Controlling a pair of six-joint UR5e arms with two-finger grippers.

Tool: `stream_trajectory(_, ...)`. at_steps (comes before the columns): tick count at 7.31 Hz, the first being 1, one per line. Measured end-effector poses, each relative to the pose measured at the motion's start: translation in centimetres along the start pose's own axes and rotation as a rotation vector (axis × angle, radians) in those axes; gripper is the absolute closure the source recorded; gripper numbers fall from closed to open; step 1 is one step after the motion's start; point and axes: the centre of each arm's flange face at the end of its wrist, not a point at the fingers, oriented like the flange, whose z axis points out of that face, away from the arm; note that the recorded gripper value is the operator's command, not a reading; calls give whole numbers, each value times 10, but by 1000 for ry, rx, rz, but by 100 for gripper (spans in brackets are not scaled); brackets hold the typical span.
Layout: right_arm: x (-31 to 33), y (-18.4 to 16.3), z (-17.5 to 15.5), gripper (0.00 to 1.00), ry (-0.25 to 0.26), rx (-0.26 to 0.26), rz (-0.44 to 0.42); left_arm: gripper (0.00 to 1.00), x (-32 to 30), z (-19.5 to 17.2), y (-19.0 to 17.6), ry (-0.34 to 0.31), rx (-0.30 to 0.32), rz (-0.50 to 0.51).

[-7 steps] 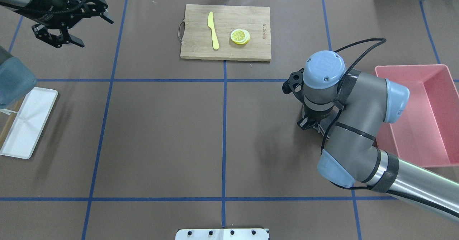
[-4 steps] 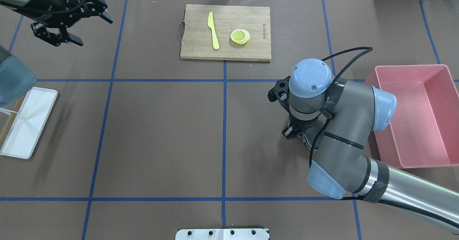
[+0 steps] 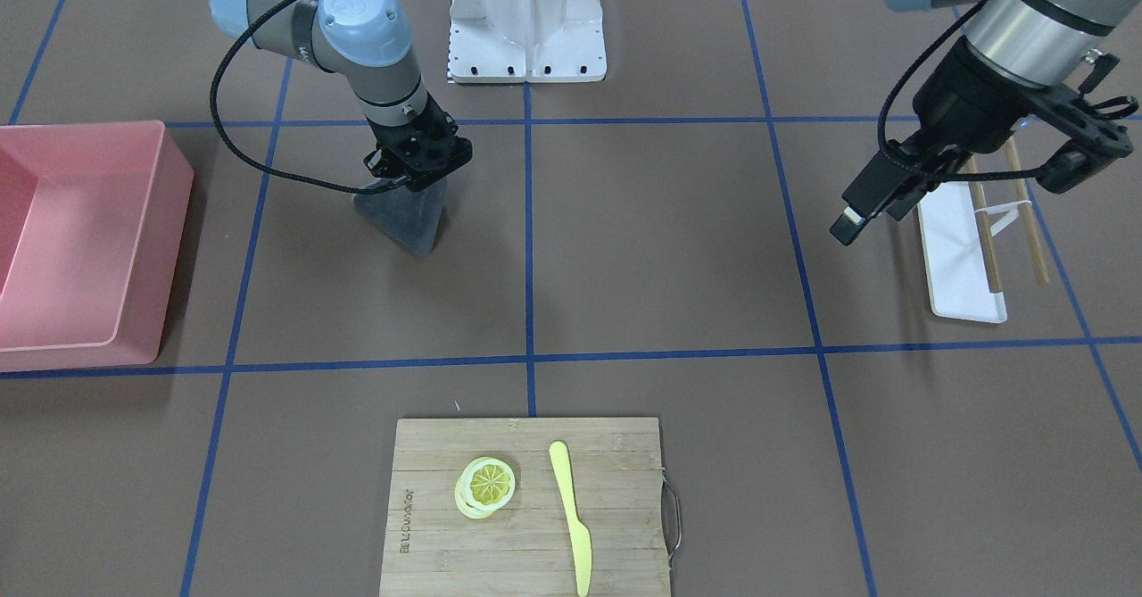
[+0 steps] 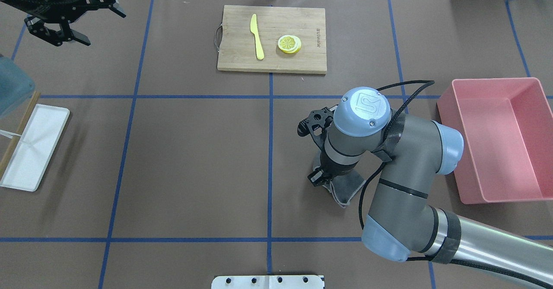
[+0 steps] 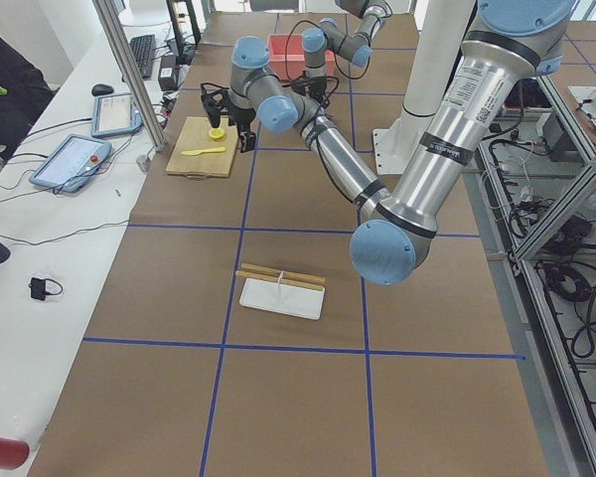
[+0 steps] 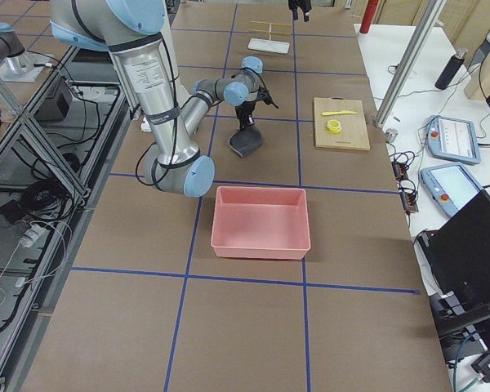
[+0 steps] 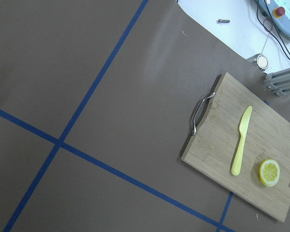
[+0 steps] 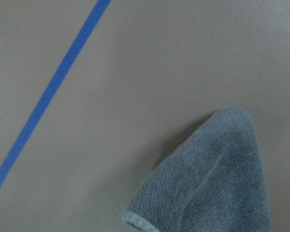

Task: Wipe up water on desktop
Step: 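Lower the towel onto the table with the right gripper, then drag the towel across the table surface with the right gripper toward the pink bin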

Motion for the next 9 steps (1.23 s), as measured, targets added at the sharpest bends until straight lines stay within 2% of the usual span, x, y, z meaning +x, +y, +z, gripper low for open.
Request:
stream_trajectory(3,-19,-2,-25,100,-155,78,50,2,-2,7,-5,-14,2,2)
stream_trajectory(4,-13,-4,-30,100,-179,85,62,2,-2,8,-5,-15,2,2)
stream_trajectory(6,18,0,-25,100,-164,74,99,2,-1,8,-5,-14,3,3)
stream_trajectory(9,57,5,-10,100,-115,48,156,2,2,9,-4,-11,2,6)
